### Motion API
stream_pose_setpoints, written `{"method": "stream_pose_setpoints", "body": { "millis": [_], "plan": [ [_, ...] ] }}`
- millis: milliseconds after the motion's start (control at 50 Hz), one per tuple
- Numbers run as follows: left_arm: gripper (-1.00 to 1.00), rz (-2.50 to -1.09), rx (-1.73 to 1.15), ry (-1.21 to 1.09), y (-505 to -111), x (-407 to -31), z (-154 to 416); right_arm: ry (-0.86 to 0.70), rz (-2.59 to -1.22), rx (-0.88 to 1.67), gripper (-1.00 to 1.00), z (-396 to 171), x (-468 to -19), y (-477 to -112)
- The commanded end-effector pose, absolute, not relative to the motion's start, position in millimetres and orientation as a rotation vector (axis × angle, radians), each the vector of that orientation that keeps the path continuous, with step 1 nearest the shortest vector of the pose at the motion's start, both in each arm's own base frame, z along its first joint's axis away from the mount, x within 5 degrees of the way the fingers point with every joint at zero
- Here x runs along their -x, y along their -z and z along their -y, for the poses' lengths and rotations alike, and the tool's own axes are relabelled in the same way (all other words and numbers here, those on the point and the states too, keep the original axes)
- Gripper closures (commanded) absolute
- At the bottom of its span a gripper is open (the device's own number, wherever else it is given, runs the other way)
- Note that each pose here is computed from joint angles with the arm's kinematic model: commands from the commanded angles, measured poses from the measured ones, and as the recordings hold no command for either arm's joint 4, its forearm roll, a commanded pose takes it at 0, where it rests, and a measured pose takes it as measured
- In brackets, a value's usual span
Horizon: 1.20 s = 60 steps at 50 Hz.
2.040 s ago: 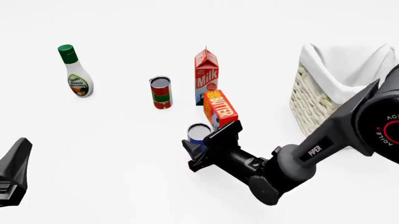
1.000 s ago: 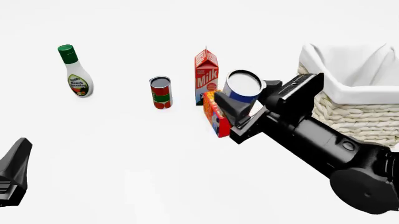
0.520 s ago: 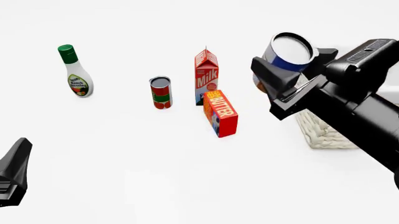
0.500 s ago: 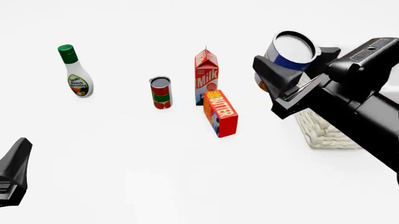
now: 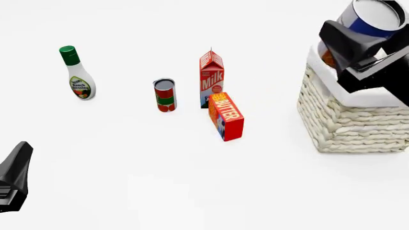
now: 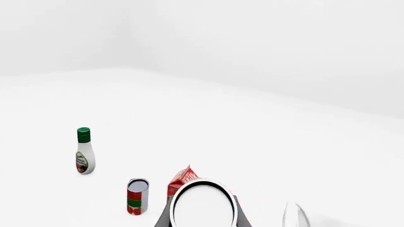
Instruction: Pick the alphabet soup and place it in the basket.
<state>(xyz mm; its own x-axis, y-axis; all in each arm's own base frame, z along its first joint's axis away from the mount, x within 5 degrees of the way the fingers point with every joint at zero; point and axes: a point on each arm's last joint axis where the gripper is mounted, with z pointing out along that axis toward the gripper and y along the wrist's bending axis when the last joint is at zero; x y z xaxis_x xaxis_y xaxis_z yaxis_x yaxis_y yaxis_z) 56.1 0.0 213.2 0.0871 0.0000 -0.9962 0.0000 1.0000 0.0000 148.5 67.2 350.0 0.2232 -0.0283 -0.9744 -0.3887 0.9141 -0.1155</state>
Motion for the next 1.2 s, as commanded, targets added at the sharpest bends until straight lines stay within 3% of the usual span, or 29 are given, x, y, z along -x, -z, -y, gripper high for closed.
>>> {"method": "stream_pose_setpoints", "body": {
  "millis": [20, 700, 1200],
  "plan": [
    [-1.0, -1.484, 0.0, 0.0, -213.2, -56.1, 0.0, -0.195, -1.31, 0.292, 1.0, -48.2, -138.6, -365.9],
    [-1.0, -1.484, 0.0, 0.0, -213.2, -56.1, 0.0, 0.019, -1.34, 0.098, 1.0, -8.1, -130.9, -374.6],
    [-1.0, -1.484, 0.0, 0.0, -213.2, -56.1, 0.0, 0.124, -1.37, 0.015, 1.0, 9.3, -149.3, -373.2]
  ]
}}
